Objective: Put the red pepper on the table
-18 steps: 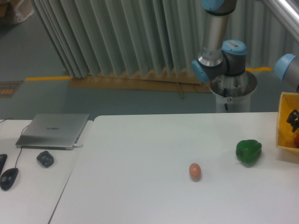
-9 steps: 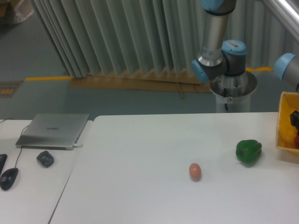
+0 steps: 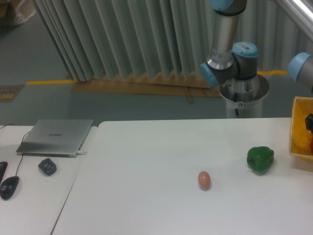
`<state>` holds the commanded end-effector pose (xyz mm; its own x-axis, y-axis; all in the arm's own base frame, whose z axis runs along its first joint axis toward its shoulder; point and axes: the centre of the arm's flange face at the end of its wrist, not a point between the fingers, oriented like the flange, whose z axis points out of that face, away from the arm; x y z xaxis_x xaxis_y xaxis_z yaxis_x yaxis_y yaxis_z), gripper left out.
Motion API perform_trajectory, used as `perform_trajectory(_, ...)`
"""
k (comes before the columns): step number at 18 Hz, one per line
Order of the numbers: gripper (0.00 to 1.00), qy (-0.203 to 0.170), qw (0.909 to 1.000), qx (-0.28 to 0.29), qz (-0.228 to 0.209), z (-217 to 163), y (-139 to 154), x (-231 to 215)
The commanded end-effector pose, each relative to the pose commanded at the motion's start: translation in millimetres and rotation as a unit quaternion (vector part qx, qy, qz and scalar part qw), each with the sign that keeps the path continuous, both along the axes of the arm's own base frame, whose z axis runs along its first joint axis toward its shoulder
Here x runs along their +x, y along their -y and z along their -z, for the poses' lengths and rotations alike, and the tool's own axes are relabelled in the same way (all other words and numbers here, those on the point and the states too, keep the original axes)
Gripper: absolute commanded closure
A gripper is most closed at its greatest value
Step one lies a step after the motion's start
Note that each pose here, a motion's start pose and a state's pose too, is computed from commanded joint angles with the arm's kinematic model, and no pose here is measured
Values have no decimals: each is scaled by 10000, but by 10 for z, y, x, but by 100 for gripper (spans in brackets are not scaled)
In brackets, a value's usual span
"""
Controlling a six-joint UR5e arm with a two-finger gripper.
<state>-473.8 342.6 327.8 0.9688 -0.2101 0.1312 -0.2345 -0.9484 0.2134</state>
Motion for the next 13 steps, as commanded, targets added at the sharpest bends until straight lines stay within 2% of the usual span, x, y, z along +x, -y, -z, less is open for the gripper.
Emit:
perform_trajectory(3, 56, 87, 10000, -8, 2, -168, -11, 33)
perform_trajectory(10, 56, 478, 9975, 516, -105, -461, -153, 262)
perform_trajectory(12, 56, 447, 9976, 528, -102, -502, -206, 295)
perform_trajectory(13, 56, 416, 9973, 553, -242, -520, -265, 313)
